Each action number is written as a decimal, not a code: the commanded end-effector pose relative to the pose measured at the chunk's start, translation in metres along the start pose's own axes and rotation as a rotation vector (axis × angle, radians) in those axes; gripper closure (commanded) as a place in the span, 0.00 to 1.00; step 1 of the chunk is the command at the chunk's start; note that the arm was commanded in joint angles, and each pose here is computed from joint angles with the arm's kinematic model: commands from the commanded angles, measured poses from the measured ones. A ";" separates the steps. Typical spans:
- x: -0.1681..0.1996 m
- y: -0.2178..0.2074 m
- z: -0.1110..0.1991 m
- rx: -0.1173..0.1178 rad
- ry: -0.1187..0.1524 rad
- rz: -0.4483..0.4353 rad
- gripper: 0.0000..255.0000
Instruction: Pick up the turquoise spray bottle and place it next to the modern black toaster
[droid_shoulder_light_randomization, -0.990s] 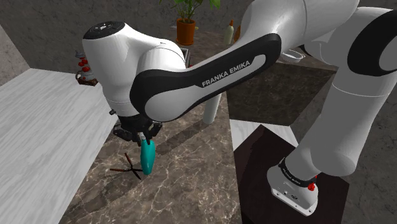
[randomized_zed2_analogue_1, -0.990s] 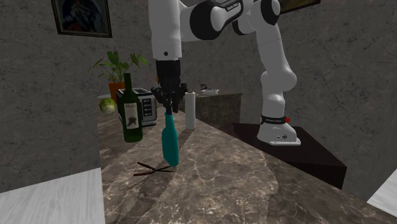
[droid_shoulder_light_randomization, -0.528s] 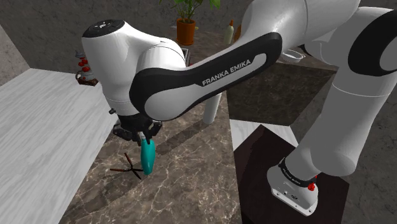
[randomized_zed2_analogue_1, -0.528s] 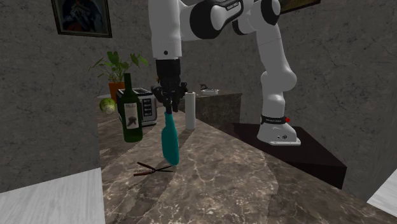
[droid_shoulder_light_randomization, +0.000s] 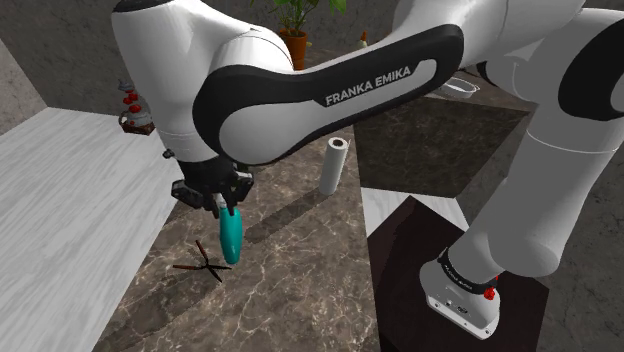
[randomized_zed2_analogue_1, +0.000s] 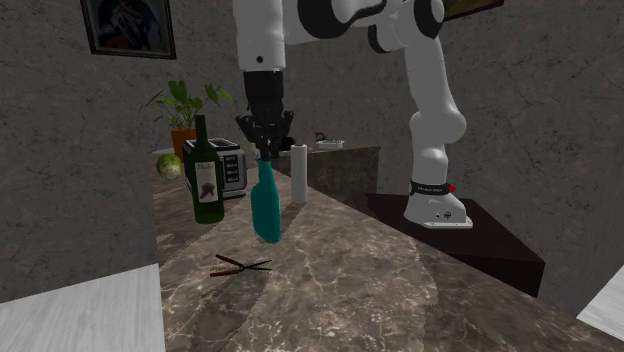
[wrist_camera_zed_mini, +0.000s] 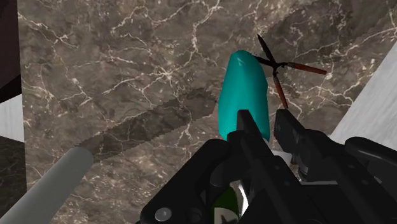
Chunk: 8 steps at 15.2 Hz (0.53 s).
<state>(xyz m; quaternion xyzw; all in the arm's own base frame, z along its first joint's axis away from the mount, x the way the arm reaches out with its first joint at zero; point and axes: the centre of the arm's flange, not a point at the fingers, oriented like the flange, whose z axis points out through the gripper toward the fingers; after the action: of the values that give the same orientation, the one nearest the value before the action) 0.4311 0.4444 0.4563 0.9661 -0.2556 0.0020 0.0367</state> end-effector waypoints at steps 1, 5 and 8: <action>0.001 0.001 -0.011 0.000 0.000 0.000 1.00; 0.001 0.002 -0.032 0.000 0.000 0.000 1.00; 0.002 0.003 -0.048 0.000 0.000 0.000 1.00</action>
<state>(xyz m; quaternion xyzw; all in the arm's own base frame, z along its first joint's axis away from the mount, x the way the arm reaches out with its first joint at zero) 0.4313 0.4445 0.4988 0.9661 -0.2556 0.0020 0.0367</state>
